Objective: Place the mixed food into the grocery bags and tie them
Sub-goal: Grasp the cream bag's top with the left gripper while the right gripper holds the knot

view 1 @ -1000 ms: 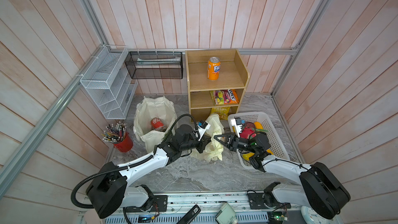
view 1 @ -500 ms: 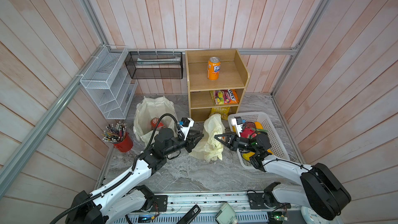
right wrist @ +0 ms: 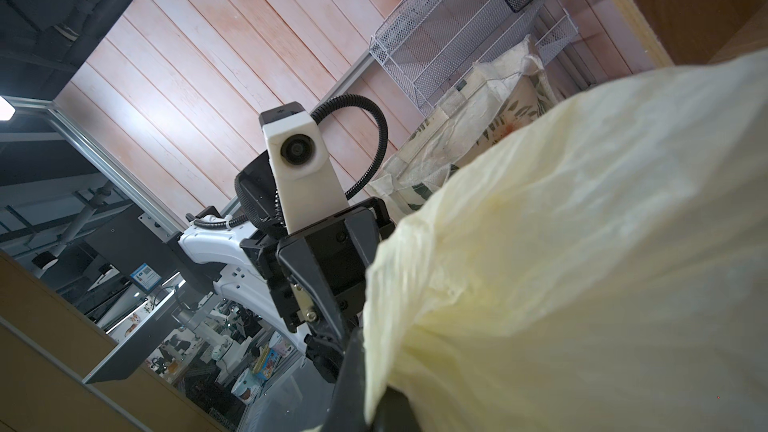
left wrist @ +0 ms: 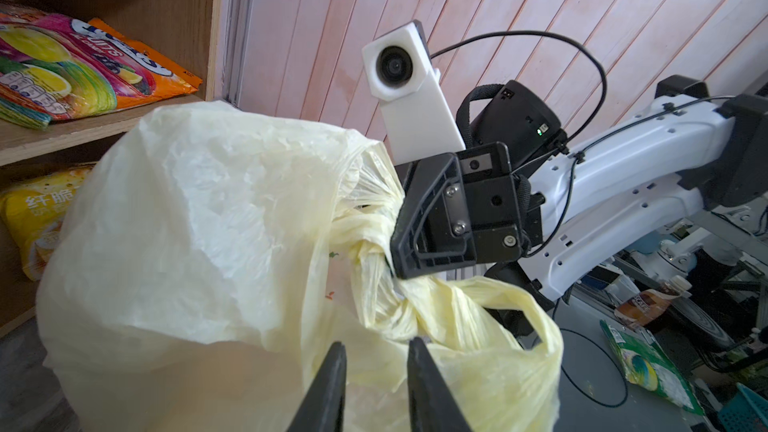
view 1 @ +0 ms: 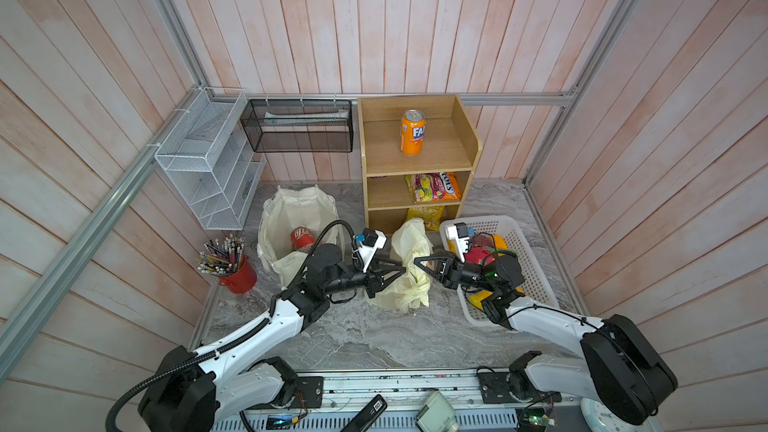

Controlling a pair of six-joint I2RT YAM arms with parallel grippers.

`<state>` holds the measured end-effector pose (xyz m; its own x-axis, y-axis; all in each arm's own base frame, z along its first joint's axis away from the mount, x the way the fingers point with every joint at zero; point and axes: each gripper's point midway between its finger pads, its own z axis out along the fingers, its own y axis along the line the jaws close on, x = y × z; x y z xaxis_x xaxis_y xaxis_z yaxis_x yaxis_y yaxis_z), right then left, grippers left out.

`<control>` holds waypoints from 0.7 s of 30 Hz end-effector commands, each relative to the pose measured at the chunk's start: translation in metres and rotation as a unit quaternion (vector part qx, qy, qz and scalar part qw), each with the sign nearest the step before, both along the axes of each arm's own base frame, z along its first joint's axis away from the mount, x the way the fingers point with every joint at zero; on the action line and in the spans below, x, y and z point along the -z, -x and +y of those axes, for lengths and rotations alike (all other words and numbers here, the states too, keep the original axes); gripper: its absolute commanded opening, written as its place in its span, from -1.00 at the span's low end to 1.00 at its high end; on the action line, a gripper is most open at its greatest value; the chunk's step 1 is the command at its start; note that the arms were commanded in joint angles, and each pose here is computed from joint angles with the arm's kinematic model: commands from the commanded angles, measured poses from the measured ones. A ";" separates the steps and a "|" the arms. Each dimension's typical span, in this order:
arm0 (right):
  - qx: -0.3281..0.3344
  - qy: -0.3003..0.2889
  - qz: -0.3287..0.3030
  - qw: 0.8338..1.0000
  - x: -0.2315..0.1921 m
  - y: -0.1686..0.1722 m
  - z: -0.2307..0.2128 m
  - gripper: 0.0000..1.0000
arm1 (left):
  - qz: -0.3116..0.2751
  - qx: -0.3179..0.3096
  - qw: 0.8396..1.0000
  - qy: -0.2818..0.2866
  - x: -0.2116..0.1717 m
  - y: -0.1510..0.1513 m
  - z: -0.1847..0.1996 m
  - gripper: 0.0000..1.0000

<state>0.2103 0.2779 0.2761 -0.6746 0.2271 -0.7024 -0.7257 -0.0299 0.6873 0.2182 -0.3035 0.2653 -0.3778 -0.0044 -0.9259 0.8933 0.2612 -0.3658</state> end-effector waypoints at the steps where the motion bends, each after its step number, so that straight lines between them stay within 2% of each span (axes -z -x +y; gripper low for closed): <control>1: -0.009 -0.016 -0.030 0.999 -0.019 0.004 -0.001 -1.00 | -0.035 0.026 0.998 0.040 -0.030 0.007 -0.008 -0.44; 17: -0.008 -0.017 -0.029 0.999 -0.016 0.006 -0.003 -1.00 | -0.023 0.040 0.998 0.037 -0.019 0.007 -0.027 -0.51; 21: -0.005 -0.017 -0.029 0.999 -0.016 0.006 -0.004 -1.00 | -0.024 0.013 0.999 0.030 -0.014 -0.001 -0.024 -0.44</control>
<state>0.2096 0.2779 0.2778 -0.6701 0.2273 -0.7066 -0.7307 -0.0347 0.6818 0.2126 -0.3275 0.2678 -0.3720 -0.0173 -0.9281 0.9098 0.1913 -0.3683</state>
